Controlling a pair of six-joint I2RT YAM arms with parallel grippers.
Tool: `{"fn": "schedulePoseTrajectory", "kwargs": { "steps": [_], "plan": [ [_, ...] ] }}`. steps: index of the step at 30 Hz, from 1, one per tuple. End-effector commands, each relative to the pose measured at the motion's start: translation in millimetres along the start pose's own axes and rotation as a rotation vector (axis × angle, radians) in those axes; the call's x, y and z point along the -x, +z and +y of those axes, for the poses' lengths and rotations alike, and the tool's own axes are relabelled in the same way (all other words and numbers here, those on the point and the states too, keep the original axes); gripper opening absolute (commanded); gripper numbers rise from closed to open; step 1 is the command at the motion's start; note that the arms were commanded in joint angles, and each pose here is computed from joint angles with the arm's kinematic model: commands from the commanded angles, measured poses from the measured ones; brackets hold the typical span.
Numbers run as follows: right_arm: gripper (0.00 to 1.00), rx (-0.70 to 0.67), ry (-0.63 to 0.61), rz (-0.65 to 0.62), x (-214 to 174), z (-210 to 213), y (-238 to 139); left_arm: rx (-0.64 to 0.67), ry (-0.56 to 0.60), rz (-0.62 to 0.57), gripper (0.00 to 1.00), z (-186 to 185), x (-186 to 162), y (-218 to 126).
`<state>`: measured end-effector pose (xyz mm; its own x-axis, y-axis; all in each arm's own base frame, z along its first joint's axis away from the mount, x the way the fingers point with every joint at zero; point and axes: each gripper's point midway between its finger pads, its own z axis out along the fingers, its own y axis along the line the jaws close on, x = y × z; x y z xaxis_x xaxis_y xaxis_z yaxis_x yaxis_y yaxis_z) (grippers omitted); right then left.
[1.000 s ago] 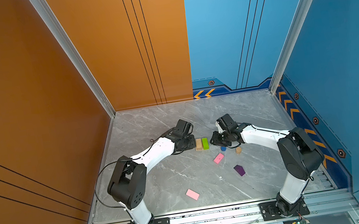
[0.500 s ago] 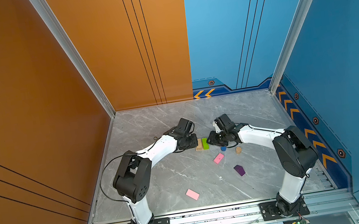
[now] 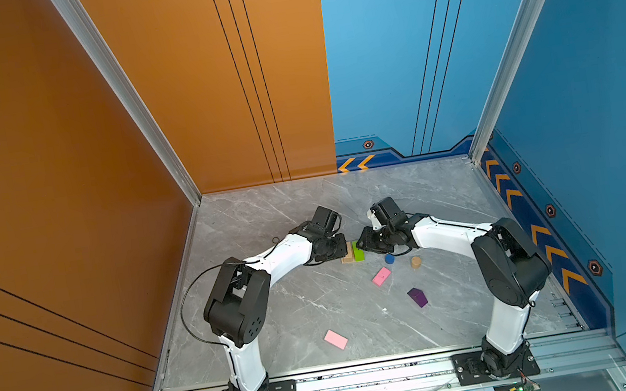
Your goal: Build the wood block tower
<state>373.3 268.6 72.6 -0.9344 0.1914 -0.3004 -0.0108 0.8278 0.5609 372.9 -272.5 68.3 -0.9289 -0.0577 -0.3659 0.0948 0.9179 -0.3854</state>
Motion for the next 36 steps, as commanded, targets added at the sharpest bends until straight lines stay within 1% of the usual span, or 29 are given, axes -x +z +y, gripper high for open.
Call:
{"fn": "schedulePoseTrajectory", "kwargs": {
  "steps": [1, 6, 13, 22, 29, 36],
  "plan": [
    [0.35, 0.025, -0.002, 0.006, 1.8, 9.3, 3.8, -0.029, -0.01, -0.007, 0.3, -6.6, 8.8, 1.7],
    [0.31, 0.027, 0.004, 0.014, 0.7, 8.6, 6.8, -0.035, -0.01, 0.003, 0.27, -8.2, 8.0, 5.7],
    [0.3, 0.028, 0.009, 0.019, -0.1, 8.1, 8.6, -0.04, -0.01, 0.006, 0.26, -9.6, 8.2, 6.4],
    [0.27, 0.029, 0.018, 0.028, -3.1, 8.0, 10.1, -0.051, -0.006, 0.013, 0.21, -13.7, 6.0, 6.7],
    [0.24, 0.029, 0.018, 0.03, -4.5, 9.4, 10.2, -0.057, -0.003, 0.013, 0.2, -16.1, 6.1, 5.8],
    [0.24, 0.026, 0.021, 0.035, -4.7, 8.5, 12.9, -0.061, -0.003, 0.016, 0.2, -17.2, 5.4, 6.1]
  ]
}}
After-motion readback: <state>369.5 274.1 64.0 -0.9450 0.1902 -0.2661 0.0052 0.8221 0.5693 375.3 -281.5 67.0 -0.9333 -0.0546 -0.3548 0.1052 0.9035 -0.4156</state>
